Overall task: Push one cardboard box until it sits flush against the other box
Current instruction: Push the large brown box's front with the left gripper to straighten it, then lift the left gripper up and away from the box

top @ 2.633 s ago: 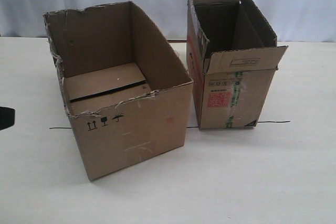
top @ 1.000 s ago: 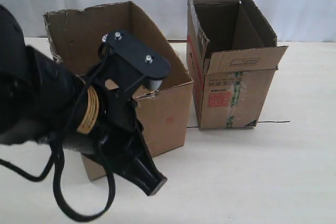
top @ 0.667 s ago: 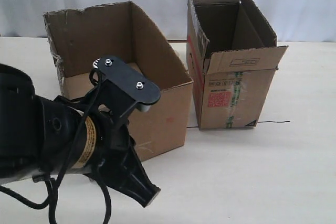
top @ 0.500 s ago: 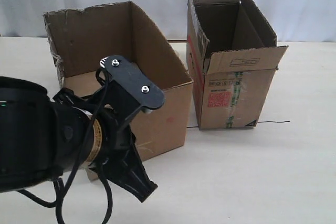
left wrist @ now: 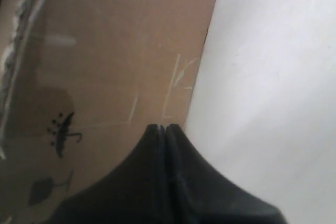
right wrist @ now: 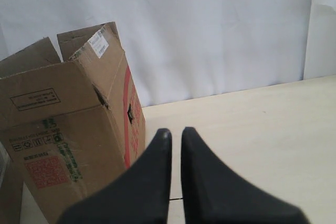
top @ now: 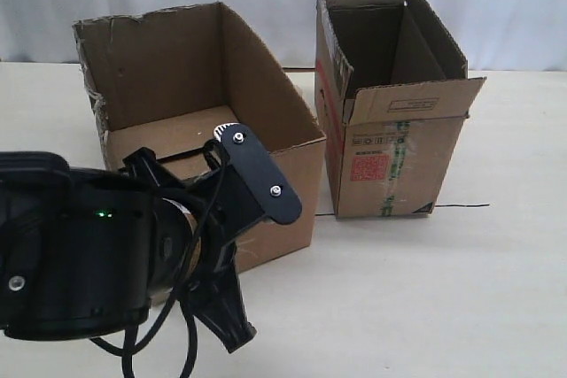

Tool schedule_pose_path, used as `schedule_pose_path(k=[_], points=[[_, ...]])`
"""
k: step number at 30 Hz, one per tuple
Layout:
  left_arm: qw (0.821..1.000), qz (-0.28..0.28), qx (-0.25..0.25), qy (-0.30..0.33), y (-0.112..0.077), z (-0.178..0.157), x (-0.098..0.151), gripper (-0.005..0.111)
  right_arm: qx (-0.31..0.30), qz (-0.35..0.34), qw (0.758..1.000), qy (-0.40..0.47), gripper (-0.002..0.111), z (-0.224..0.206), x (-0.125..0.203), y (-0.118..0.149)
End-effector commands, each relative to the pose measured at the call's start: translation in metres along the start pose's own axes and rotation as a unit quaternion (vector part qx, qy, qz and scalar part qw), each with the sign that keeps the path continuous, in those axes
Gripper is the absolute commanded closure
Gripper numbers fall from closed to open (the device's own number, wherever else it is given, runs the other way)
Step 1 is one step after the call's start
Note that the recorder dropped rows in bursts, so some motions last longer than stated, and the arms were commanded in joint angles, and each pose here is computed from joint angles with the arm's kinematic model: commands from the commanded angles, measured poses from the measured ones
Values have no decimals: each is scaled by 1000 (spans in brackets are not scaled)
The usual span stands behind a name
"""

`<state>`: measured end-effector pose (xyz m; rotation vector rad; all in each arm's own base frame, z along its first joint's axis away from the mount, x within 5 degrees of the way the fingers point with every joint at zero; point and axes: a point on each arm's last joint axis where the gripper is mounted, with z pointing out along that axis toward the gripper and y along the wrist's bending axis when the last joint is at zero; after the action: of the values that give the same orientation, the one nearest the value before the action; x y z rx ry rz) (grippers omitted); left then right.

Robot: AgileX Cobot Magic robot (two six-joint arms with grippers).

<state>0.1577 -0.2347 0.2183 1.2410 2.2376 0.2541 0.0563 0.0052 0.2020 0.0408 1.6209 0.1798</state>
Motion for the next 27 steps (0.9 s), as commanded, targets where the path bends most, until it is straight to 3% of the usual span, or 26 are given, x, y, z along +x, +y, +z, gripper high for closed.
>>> schedule_pose_path(k=[1, 13, 27], points=[[1000, 20, -11, -1, 4, 6, -1, 107, 2, -3, 1000, -6, 103, 0, 0, 0], [998, 40, -47, 0, 32, 24, -2, 107, 2, -3, 1000, -6, 103, 0, 0, 0], [998, 24, -48, -44, 62, 41, -6, 107, 2, -3, 1000, -6, 103, 0, 0, 0]])
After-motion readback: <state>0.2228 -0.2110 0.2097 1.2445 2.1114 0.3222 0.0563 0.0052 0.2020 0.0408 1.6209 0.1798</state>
